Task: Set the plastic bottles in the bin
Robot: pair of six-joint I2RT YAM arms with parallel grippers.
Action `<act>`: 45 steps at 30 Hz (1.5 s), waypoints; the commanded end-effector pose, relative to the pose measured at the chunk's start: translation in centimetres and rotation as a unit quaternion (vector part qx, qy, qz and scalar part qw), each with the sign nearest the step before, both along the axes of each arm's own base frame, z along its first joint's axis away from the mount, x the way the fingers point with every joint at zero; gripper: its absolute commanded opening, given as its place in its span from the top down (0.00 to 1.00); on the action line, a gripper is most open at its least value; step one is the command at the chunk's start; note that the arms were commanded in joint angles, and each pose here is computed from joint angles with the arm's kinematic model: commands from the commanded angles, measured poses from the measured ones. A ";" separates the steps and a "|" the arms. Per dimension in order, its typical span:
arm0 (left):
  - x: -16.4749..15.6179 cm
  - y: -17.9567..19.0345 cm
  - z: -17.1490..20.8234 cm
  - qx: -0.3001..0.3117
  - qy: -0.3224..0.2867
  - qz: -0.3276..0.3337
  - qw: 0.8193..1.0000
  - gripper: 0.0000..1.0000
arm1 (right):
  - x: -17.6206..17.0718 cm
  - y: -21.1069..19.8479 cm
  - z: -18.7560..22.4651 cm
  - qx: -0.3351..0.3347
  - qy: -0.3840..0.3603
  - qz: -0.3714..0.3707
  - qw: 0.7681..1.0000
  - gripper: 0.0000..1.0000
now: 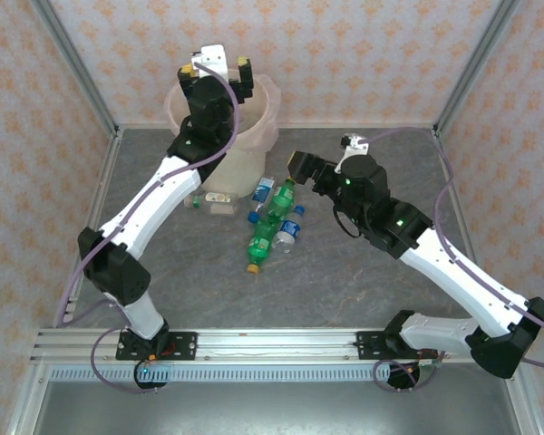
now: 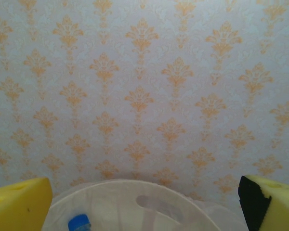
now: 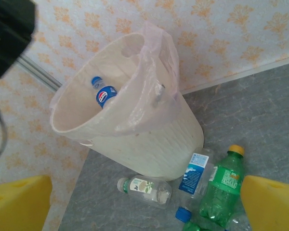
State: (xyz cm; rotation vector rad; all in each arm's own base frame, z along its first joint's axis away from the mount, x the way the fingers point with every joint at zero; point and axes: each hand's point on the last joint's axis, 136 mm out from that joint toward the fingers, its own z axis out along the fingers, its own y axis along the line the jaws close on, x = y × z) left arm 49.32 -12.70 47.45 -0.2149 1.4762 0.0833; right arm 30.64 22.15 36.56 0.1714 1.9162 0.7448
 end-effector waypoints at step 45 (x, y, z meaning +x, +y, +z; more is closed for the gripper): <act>-26.3 -9.1 -38.8 -0.180 0.422 -0.240 0.856 0.36 | -0.1 2.4 -3.8 0.064 0.059 0.025 0.996 0.00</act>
